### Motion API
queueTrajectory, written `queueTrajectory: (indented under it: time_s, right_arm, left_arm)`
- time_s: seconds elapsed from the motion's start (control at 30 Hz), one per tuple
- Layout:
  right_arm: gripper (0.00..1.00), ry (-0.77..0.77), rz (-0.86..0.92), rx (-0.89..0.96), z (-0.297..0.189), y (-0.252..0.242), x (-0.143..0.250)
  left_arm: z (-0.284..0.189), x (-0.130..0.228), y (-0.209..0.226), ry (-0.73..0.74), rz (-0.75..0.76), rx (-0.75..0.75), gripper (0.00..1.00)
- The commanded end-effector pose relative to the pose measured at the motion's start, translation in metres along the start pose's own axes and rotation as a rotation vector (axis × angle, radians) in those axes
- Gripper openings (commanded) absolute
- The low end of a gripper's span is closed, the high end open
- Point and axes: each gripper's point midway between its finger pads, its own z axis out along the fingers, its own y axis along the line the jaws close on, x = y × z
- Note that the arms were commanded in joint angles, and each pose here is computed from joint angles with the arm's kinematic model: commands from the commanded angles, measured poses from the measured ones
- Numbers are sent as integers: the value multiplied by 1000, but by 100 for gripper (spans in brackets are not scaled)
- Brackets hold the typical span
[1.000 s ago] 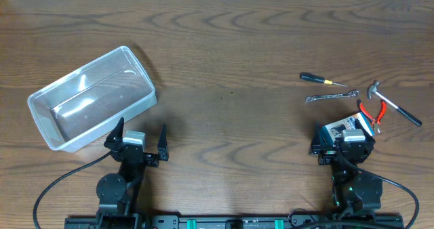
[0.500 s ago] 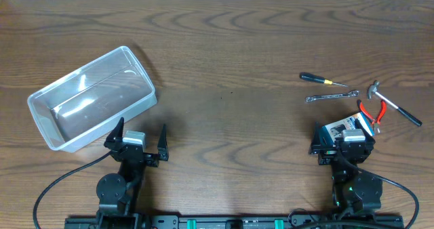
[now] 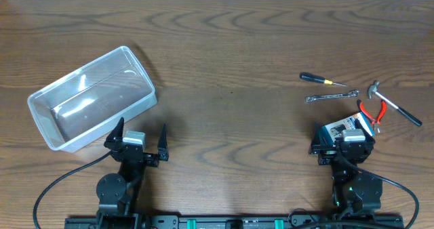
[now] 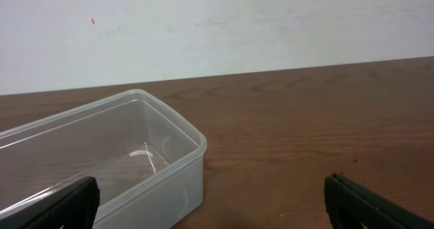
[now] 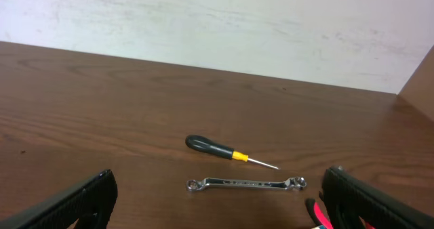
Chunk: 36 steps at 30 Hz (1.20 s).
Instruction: Pack container
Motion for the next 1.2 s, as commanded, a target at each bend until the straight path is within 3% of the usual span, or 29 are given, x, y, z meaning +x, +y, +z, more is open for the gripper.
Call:
queueTrajectory:
  time_s: [0.0,0.2,0.33,0.47,0.57,0.67,0.9,1.03,1.17]
  right_arm:
    - [99,-2,-2,17,0,-3,1]
    - [99,-3,-1,14,0,-3,1]
    - [99,-8,8,-80,0,13,0]
    - [99,-63,245,-123,-2,19,-17]
    - [99,-84,437,-184,-4,26,-27]
    - [99,-127,430,-243,-6,34,-41]
    - [99,-124,364,-266,-2,35,-77]
    - [99,-51,288,-273,14,36,-99]
    - [99,125,229,-347,36,49,-111]
  left_arm:
    - [1,15,-6,43,-11,36,98]
    - [1,14,-6,39,-11,36,98]
    - [1,14,-5,42,-11,32,98]
    - [1,13,-5,37,-22,32,98]
    - [0,4,-5,19,-201,31,98]
    - [-5,-25,-5,-38,-248,35,98]
    - [-10,-138,14,-129,-217,-50,98]
    - [17,-182,19,-36,-224,-57,98]
    - [47,-197,39,149,-231,-168,98]
